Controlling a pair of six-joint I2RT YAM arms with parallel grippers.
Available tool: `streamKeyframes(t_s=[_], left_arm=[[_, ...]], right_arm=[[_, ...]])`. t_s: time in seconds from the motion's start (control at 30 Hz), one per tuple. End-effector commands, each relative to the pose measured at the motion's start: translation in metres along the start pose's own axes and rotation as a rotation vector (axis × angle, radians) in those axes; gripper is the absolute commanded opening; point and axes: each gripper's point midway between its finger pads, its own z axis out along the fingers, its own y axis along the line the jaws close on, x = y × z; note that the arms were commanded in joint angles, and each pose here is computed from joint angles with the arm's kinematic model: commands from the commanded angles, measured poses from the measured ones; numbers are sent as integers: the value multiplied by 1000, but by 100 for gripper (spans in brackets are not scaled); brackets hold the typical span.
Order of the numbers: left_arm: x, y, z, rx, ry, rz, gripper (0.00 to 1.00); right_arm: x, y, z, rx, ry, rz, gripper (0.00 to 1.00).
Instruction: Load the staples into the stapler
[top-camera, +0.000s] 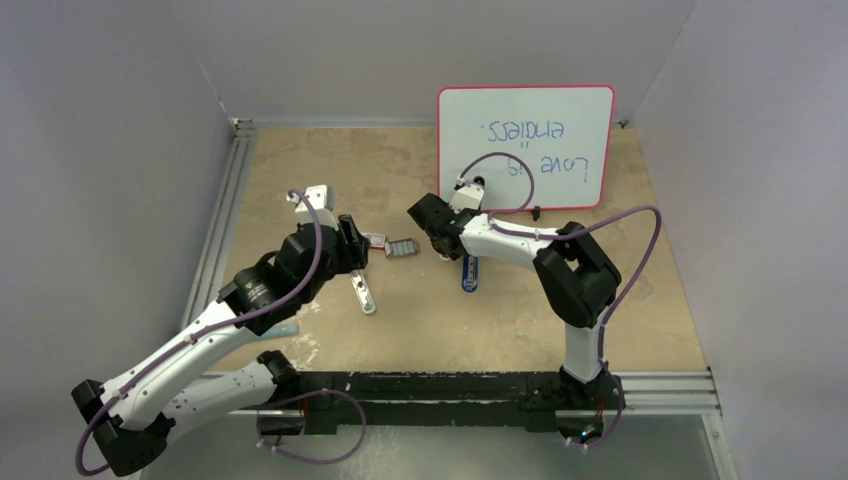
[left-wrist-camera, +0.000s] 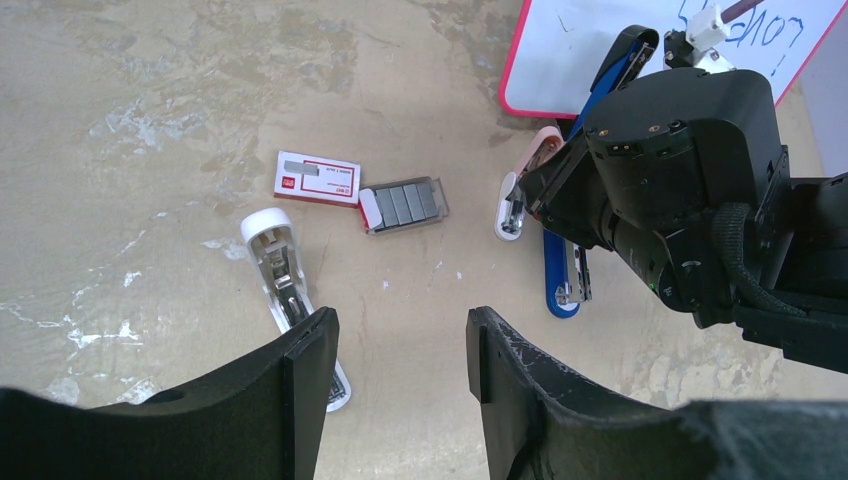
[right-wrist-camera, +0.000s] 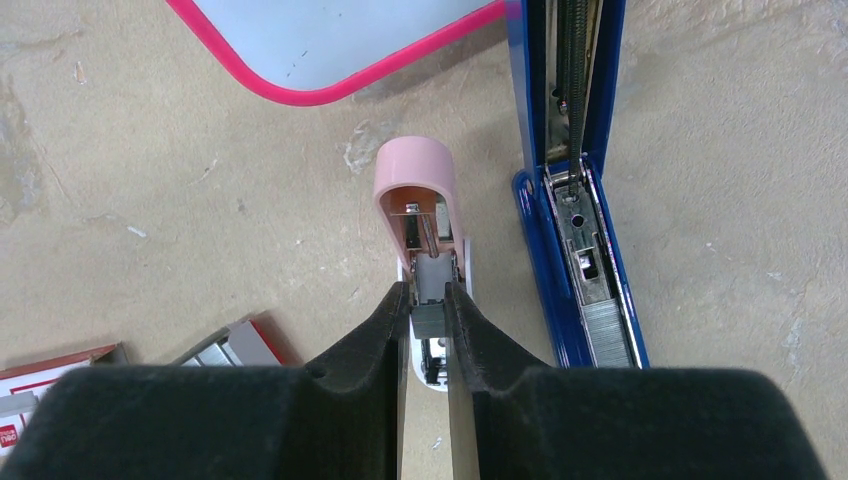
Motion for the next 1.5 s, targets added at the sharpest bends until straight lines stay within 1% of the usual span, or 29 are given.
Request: streamKeyframes(t_s=[0.0,0.83,1.27,1.47], left_arm=[[-6,-3,1,7,-28,-18,50],[-6,-3,1,9,-28,-17,50],[-5,-3,2,7,-26,-17,50],[-5,-3,2,5,-23,-16,50]], right_arm=[[-13,7,-8,-13,-34,44,19],[4,-2,0,13,0,11,18],[7,-11,-1,41,1,9,18],[8,-8,0,31,4,9,18]])
